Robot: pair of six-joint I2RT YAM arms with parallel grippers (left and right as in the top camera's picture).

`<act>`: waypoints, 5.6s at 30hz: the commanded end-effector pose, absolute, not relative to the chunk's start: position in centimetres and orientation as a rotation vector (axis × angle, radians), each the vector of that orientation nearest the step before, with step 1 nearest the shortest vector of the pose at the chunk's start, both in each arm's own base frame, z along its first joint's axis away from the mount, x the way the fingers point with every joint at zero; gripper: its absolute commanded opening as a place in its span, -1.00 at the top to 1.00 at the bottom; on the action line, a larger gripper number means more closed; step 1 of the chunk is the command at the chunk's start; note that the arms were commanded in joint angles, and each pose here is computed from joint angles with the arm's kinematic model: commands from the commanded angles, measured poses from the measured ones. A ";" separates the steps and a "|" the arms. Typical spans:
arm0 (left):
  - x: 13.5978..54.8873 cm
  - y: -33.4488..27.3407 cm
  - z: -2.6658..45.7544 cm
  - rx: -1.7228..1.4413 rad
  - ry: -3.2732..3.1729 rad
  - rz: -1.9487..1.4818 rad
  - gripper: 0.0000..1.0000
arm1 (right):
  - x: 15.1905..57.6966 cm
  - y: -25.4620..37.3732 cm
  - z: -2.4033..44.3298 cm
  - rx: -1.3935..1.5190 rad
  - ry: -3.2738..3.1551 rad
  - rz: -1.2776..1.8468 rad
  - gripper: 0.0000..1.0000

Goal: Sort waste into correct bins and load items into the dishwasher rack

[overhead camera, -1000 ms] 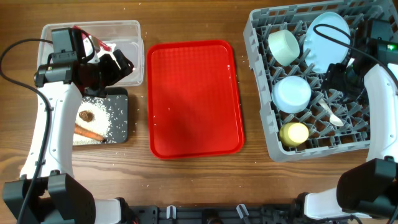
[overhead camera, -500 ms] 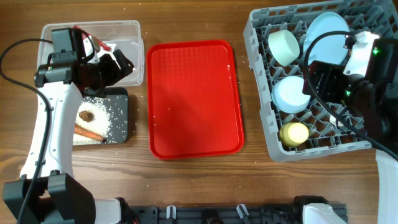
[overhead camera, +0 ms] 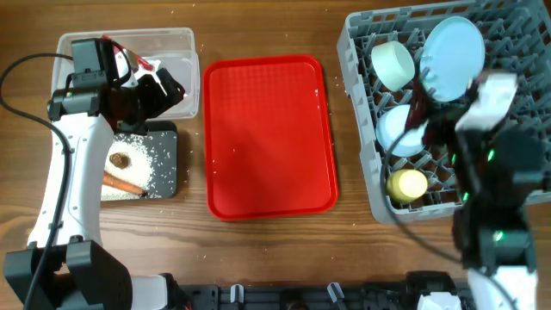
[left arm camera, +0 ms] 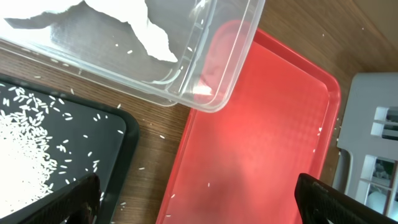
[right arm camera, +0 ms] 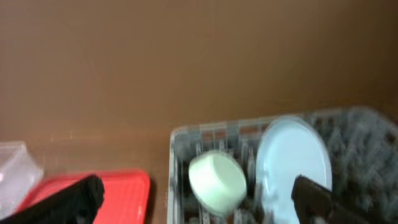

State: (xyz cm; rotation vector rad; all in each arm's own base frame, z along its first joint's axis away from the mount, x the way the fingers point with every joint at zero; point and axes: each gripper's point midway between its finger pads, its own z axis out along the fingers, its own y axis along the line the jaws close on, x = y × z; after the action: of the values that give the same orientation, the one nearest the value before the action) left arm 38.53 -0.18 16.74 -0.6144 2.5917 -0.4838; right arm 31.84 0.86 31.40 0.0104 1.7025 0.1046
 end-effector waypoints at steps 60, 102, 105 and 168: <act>27.4 -2.5 17.7 -0.094 1.722 -0.297 -1.00 | 24.4 3.3 17.6 -0.072 1.569 0.177 -0.99; 24.6 -0.6 15.7 -0.184 1.639 -0.237 -1.00 | 24.4 3.3 17.6 -0.072 1.569 0.177 -0.99; 24.6 -0.6 15.7 -0.184 1.639 -0.237 -1.00 | 24.4 3.3 17.6 -0.072 1.569 0.177 -0.99; 24.6 -0.6 15.7 -0.184 1.639 -0.237 -1.00 | 24.4 3.3 17.6 -0.072 1.569 0.177 -1.00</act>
State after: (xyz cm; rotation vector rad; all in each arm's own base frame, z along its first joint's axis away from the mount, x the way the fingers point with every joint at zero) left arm 24.62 -1.02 15.88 -0.1637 1.6398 -0.2490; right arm 24.50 3.26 17.36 -0.0735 1.5791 0.1715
